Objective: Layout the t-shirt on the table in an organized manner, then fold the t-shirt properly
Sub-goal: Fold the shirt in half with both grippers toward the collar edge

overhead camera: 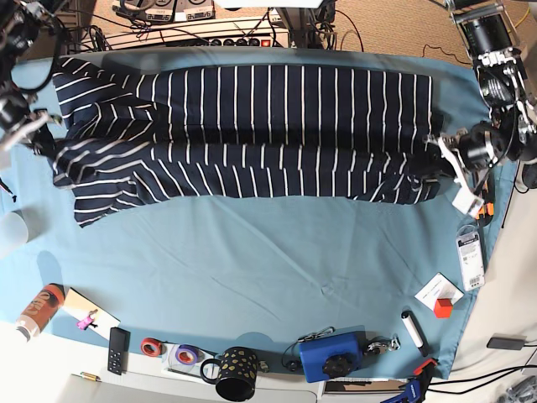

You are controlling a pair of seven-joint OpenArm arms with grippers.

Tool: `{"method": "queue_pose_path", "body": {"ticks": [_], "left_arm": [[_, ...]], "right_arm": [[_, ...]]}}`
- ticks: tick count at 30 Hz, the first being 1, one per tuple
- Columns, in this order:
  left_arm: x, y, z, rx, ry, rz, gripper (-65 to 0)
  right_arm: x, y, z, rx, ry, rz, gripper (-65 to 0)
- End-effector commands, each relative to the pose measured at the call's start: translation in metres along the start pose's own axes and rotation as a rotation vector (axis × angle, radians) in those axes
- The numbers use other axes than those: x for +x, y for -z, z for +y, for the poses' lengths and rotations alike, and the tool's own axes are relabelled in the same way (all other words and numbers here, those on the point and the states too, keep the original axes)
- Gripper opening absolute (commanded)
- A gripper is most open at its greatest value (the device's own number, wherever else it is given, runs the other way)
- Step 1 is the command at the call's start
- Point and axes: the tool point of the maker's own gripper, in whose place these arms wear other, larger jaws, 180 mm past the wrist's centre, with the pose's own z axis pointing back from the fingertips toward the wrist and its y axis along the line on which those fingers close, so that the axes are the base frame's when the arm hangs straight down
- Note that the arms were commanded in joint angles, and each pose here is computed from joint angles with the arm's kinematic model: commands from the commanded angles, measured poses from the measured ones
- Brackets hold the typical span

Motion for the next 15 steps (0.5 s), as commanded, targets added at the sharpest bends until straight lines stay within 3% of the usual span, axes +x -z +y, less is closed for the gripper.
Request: {"method": "queue_pose_path", "body": {"ticks": [1,7,15], "left_arm": [[0.011,-0.009,-0.001,0.008,0.035,-0.031,-65.0],[0.014,-0.021,-0.007,0.035,0.093,-0.053,-65.0],[-0.004,-0.021,-0.007,0.036,0.069,-0.021,-65.0]], "right_arm": [[0.015,-0.011,-0.005,-0.011,-0.025,-0.049,-65.0],[-0.006,-0.024,-0.008,0.004,-0.019,0.007,-65.0],[-0.037,-0.031,-0.01,-0.002,-0.014,0.108,-65.0]]}}
